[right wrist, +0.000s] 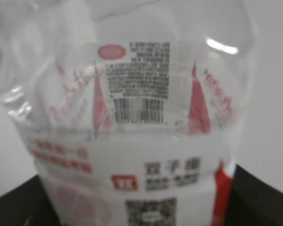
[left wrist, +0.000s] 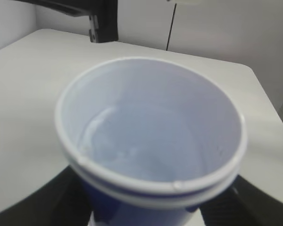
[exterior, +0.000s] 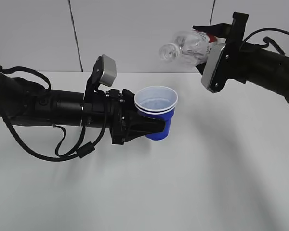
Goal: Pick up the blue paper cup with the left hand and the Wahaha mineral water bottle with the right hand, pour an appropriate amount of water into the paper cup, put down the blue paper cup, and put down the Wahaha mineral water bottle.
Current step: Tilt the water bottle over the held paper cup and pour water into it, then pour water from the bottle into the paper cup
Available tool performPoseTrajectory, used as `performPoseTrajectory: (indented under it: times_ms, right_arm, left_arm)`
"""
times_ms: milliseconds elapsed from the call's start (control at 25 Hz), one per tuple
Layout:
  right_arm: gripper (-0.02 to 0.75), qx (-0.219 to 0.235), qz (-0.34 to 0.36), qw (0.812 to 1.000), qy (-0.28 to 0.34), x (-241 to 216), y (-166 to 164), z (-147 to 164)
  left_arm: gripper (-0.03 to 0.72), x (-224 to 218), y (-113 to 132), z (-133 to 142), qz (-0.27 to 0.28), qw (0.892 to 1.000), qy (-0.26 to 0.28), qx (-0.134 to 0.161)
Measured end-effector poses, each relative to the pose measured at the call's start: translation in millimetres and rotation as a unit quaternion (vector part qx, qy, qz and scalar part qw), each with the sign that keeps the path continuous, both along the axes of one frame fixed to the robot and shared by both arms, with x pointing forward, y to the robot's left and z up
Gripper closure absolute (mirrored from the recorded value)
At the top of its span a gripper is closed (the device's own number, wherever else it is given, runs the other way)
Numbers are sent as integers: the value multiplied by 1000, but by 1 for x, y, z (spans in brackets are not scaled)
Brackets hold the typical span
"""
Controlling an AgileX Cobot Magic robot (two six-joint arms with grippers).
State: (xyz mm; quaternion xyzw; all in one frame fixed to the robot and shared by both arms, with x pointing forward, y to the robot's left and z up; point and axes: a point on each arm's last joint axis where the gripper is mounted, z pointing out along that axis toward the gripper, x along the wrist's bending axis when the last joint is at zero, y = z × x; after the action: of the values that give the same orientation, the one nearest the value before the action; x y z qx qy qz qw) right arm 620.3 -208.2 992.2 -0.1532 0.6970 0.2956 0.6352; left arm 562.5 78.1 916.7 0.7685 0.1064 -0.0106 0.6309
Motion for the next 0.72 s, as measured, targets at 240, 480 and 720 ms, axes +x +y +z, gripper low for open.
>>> performPoseTrajectory:
  times_ms: [240, 480, 720]
  right_arm:
    - [253, 160, 12, 982, 95, -1, 2, 4]
    - [253, 285, 24, 949, 137, -1, 1, 13]
    - [253, 350, 20, 919, 178, 0, -1, 14]
  left_arm:
    - [211, 4, 0, 2, 26, 1000, 7, -15]
    - [211, 11, 3, -3, 68, 998, 15, 12]
    - [211, 16, 5, -8, 96, 995, 13, 31]
